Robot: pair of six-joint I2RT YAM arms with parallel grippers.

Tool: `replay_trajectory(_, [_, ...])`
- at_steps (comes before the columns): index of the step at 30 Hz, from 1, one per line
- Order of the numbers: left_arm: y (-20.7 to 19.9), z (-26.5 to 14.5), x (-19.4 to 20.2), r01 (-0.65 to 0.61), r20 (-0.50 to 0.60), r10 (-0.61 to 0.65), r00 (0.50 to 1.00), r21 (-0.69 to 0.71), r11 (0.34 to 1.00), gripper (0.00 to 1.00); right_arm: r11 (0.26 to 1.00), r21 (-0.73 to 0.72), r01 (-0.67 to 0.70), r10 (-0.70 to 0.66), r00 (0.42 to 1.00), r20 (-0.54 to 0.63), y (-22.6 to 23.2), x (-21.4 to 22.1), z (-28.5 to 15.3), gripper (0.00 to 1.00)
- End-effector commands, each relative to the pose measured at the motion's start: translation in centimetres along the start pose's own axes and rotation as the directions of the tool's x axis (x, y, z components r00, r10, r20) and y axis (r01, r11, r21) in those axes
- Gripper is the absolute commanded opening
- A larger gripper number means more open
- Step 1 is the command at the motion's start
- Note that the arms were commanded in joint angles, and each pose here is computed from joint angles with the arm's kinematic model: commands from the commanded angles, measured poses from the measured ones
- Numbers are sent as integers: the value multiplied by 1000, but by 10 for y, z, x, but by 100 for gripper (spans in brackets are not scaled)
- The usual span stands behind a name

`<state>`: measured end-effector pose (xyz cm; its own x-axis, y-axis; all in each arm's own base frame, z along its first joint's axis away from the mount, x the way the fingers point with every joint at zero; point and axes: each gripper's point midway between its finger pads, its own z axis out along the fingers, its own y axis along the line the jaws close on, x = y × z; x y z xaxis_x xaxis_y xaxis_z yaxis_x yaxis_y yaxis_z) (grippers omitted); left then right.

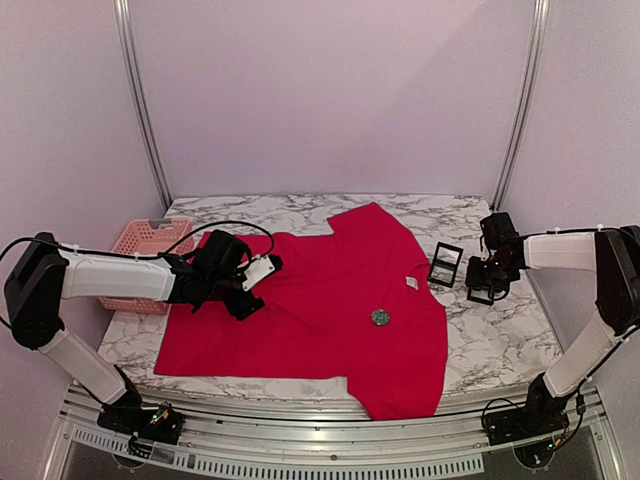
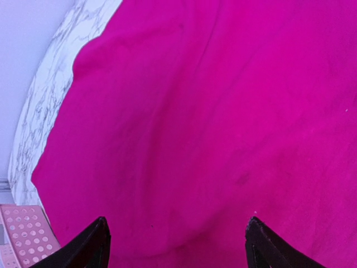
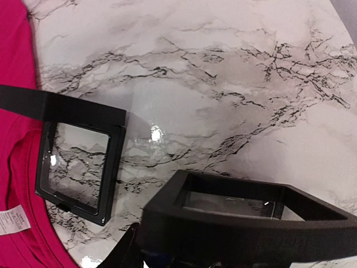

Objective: Pin the brooch onto the clothing

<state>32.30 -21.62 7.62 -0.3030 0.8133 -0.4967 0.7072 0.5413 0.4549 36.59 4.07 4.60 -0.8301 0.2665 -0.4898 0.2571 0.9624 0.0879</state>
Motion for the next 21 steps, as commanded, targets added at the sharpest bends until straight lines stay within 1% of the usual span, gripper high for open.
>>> replay_trajectory(1, [-1,-9,-18,-7,68,6,998,3,1000,83,993,-109,36,-34,999,14,16,-3,-21,35])
replay_trajectory(3, [-6,-13,-25,-22,100,19,995,30,999,83,989,-141,53,-51,999,18,21,-3,-28,35])
replay_trajectory(6, [-14,-22,-39,-43,147,32,989,75,996,81,956,-281,84,-90,996,-9,44,3,-39,34])
replay_trajectory(8, [-23,-31,-53,-67,186,40,982,142,988,80,906,-400,137,-149,989,0,67,6,-55,33])
replay_trajectory(9, [-27,-38,-61,-87,208,49,977,180,980,78,869,-465,168,-180,983,20,81,6,-68,33])
replay_trajectory(11, [-35,-58,-88,-135,305,53,951,252,958,77,755,-607,249,-255,964,79,114,7,-100,31])
replay_trajectory(13, [-40,-85,-123,-205,431,64,900,289,935,75,581,-736,347,-331,927,175,148,13,-143,31])
replay_trajectory(14, [-43,-100,-141,-250,495,79,865,290,924,73,484,-786,385,-356,907,225,163,18,-166,31])
replay_trajectory(15, [-47,-114,-158,-296,550,101,829,277,914,72,381,-819,429,-375,882,287,177,22,-191,31])
replay_trajectory(17, [-58,-140,-185,-384,639,161,752,227,895,69,211,-850,482,-395,838,377,197,33,-229,31])
replay_trajectory(18, [-66,-153,-195,-435,678,199,708,197,879,68,150,-855,496,-401,821,406,204,37,-243,31])
replay_trajectory(19, [-76,-167,-204,-501,719,254,647,149,852,68,97,-855,510,-409,803,433,210,42,-255,31])
replay_trajectory(21, [-94,-193,-218,-587,775,322,543,77,806,68,0,-853,522,-425,772,473,221,54,-274,30])
